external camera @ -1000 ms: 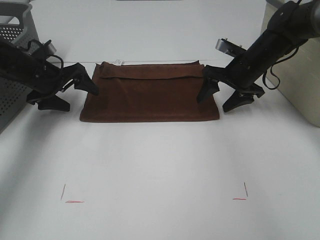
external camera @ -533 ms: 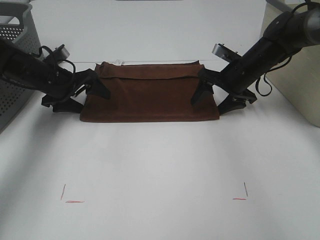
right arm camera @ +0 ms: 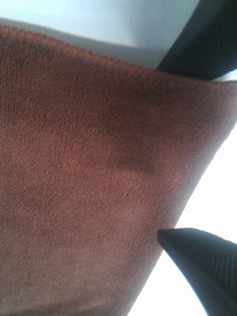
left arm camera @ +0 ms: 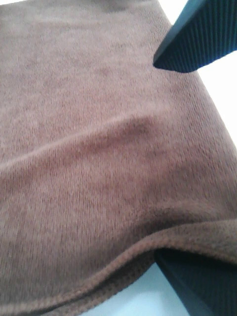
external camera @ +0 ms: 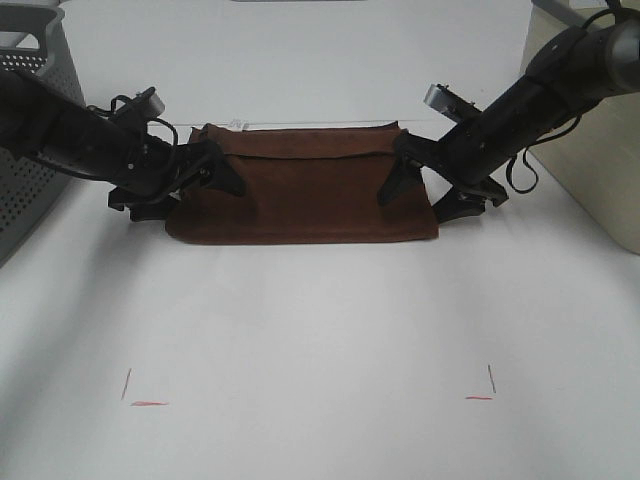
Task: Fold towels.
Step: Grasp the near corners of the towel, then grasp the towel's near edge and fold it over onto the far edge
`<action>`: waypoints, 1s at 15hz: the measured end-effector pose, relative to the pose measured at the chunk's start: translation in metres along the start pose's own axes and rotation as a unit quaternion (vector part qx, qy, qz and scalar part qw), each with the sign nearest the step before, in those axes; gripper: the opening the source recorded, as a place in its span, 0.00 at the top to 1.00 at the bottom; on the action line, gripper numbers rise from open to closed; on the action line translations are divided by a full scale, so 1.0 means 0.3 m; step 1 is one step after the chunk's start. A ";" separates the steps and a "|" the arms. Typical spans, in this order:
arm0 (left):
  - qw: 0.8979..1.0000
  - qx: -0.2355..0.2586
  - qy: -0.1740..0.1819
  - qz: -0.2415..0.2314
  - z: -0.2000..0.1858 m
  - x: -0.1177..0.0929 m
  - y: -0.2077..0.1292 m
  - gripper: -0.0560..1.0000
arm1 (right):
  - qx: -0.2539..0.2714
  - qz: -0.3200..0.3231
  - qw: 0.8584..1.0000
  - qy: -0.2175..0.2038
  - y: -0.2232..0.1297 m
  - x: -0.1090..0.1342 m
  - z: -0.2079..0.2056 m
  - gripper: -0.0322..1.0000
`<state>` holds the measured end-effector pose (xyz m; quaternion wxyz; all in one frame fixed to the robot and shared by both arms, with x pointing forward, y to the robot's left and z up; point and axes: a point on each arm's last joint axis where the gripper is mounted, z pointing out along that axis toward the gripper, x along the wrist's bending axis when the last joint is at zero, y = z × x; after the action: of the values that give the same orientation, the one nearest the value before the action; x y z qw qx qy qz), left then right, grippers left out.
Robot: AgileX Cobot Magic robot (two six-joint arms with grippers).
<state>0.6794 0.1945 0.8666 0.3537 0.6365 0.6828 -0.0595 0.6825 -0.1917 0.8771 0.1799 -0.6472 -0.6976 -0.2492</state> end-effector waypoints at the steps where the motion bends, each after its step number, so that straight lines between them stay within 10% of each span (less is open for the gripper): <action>1: 1.000 -0.001 -0.004 -0.010 0.008 -0.001 -0.003 0.11 | -0.001 0.004 1.000 0.005 0.002 -0.001 0.005 0.26; 3: 0.999 0.002 -0.008 -0.034 0.029 0.005 -0.010 0.24 | 0.000 0.005 1.000 0.006 0.003 -0.004 0.012 0.35; 7: 0.999 0.021 -0.002 -0.031 0.054 0.027 -0.034 0.89 | 0.012 -0.002 1.000 -0.028 -0.005 -0.030 0.020 0.81; 9: 1.000 0.029 0.003 -0.012 0.040 0.020 -0.032 0.91 | 0.018 0.004 0.999 -0.038 -0.008 -0.038 0.020 0.97; 15: 0.996 0.079 0.020 0.025 -0.070 -0.014 -0.022 0.91 | 0.045 0.014 0.998 -0.049 -0.085 -0.017 -0.028 0.97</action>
<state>0.6645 0.2010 0.8821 0.2897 0.6806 0.6667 -0.0915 0.6570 -0.2018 0.8781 0.1774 -0.6597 -0.7070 -0.1830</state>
